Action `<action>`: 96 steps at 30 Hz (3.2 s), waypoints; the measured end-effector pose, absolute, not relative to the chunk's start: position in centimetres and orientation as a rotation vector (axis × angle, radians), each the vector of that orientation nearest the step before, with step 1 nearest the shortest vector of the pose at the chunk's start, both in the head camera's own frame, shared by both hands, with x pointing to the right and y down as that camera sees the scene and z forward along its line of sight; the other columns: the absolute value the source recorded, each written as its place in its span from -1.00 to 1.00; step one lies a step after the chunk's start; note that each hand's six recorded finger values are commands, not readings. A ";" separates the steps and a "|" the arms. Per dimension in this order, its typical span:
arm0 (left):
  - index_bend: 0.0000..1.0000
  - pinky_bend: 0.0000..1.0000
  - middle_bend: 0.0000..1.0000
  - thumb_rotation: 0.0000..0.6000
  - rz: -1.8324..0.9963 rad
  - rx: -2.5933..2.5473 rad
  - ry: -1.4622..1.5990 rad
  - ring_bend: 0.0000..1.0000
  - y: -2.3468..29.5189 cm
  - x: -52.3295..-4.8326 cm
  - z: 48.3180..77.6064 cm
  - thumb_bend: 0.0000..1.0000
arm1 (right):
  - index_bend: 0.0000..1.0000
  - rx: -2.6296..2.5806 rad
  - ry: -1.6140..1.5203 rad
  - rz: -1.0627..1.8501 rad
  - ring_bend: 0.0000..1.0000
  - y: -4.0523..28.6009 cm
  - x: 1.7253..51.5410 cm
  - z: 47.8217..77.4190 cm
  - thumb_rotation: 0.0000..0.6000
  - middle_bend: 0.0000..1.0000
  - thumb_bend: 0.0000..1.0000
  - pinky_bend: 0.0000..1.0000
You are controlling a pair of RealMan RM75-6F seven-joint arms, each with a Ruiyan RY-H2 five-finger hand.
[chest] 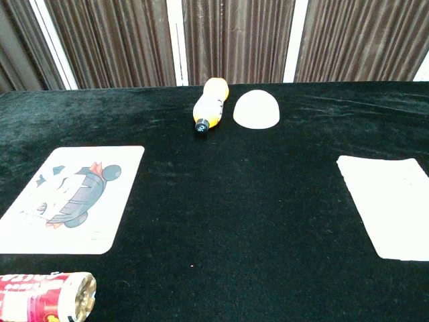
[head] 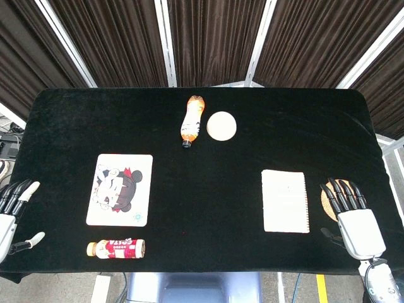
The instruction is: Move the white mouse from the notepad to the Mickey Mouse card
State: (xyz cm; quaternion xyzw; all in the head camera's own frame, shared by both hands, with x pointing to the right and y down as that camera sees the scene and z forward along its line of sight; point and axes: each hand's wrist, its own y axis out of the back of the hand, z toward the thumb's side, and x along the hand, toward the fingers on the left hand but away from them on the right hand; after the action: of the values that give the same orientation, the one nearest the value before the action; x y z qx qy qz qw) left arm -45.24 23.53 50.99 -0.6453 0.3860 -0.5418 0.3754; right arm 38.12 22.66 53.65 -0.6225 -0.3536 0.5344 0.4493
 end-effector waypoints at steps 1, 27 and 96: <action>-1.00 -1.00 -1.00 1.00 -1.387 -1.651 0.988 -1.00 23.5 -45.2 51.0 -1.00 | -1.00 -1.541 -0.874 1.323 -1.00 22.7 38.1 53.7 1.00 -1.00 -1.00 -1.00; -1.00 -1.00 -1.00 1.00 -1.452 -1.541 0.973 -1.00 22.1 -45.1 52.3 -1.00 | -0.87 -1.563 -0.283 1.167 -1.00 16.4 39.7 63.2 1.00 -0.89 -1.00 -1.00; -1.00 -1.00 -1.00 1.00 -1.588 -1.571 0.991 -1.00 21.3 -47.7 54.8 -1.00 | 0.09 -1.510 0.287 0.260 -0.03 15.4 12.2 67.3 1.00 0.27 -0.13 0.35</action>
State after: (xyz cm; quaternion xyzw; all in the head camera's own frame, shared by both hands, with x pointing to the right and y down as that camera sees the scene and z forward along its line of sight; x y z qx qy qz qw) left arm -47.71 21.29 54.75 -0.6042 0.3809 -0.6106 0.3421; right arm 12.19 15.42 67.34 -0.6809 0.1295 0.1171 0.7112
